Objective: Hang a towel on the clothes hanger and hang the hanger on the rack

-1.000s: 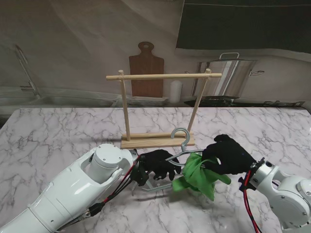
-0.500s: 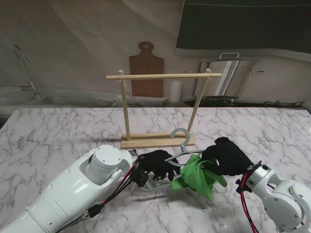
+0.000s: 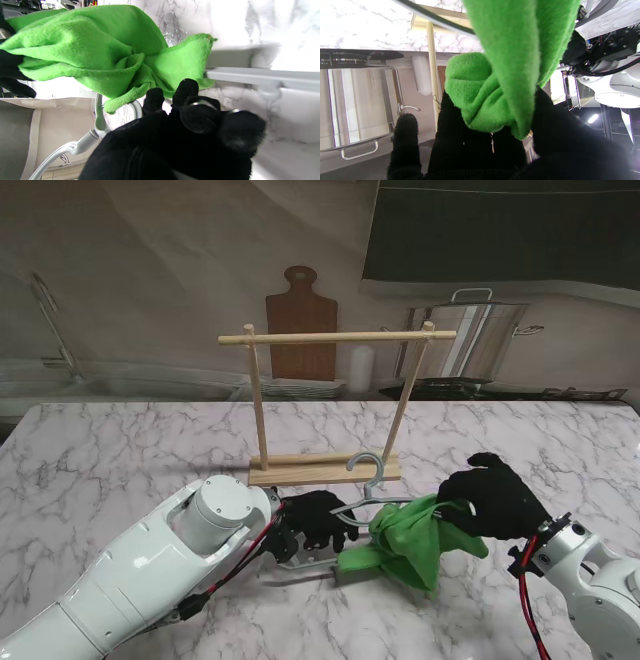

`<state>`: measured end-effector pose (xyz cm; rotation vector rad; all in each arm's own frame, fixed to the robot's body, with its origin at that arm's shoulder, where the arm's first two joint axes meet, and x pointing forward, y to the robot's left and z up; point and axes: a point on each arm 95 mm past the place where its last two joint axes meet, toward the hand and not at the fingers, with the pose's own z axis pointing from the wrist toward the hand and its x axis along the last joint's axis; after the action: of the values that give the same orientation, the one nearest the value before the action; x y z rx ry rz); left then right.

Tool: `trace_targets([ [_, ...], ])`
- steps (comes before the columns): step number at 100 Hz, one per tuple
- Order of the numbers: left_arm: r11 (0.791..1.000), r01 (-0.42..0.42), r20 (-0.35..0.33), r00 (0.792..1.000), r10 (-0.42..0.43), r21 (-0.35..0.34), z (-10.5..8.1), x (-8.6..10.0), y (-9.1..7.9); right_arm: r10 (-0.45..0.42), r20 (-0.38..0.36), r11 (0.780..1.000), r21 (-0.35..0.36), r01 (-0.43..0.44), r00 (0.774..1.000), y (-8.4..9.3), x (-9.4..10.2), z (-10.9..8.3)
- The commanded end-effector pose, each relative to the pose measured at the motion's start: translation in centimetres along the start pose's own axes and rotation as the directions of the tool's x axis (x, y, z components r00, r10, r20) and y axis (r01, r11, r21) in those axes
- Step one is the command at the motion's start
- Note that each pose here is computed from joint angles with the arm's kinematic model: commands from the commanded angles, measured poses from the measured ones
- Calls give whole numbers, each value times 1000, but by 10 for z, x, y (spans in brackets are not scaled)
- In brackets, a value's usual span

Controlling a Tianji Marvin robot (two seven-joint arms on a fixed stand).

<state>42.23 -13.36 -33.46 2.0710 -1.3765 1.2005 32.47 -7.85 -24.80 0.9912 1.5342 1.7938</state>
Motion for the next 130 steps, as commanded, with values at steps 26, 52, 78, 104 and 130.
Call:
trace_targets([
  [26, 996, -3, 22, 1000, 5, -89, 5, 0, 5, -52, -20, 982, -183, 47, 998, 34, -4, -1],
  [52, 994, -12, 4, 1000, 12, -112, 6, 2, 10, -83, -33, 935, -348, 66, 996, 54, -8, 1],
  [78, 993, -24, -19, 1000, 22, -119, 3, 9, 13, -92, -37, 897, -436, 67, 995, 75, -11, 5],
  [104, 991, -10, -9, 1000, 9, -132, 5, 9, 13, -120, -49, 870, -487, 82, 992, 94, -13, 13],
  [130, 989, 2, 5, 1000, -2, -148, 8, 5, 14, -115, -30, 858, -507, 85, 993, 92, -19, 16],
])
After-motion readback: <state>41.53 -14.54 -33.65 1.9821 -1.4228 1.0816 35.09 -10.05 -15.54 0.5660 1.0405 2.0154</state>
